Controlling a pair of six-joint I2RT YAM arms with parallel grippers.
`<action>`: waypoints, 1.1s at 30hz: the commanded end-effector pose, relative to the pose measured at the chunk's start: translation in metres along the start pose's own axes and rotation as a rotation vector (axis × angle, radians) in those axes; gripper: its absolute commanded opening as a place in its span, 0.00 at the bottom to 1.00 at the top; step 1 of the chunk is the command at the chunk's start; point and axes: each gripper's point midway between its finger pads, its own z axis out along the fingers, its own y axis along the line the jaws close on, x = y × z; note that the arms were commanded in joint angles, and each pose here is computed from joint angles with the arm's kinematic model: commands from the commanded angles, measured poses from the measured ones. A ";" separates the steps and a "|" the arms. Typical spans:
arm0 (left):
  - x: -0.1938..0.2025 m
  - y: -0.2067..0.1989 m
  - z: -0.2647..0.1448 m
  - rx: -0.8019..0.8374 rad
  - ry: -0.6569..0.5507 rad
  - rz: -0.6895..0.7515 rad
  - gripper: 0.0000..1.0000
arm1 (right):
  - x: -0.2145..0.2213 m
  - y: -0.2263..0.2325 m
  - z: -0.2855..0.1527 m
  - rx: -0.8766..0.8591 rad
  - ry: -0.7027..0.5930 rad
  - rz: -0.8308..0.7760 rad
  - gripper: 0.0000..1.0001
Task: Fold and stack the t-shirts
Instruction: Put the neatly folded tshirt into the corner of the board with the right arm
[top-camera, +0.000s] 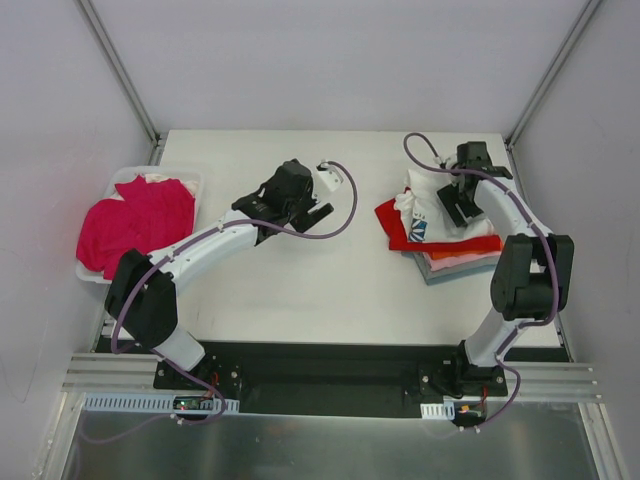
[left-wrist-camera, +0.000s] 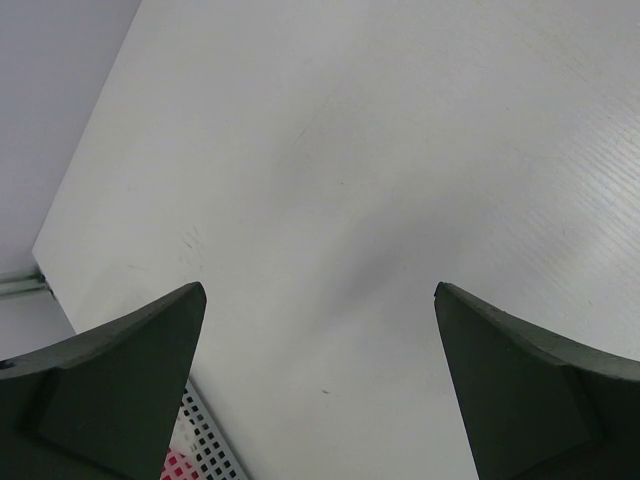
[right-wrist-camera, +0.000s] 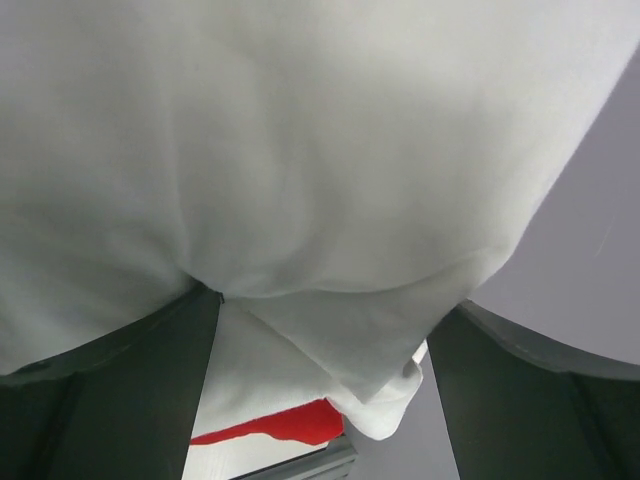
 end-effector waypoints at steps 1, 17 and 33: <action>-0.011 0.016 -0.012 -0.044 -0.050 -0.055 0.99 | -0.009 -0.018 -0.040 0.027 -0.073 0.064 0.85; -0.004 0.018 0.004 -0.061 -0.017 -0.051 0.99 | -0.063 0.033 -0.126 0.052 -0.276 -0.063 0.87; 0.011 0.029 0.007 -0.086 0.008 -0.066 0.99 | -0.081 0.107 -0.043 -0.118 -0.165 -0.183 0.86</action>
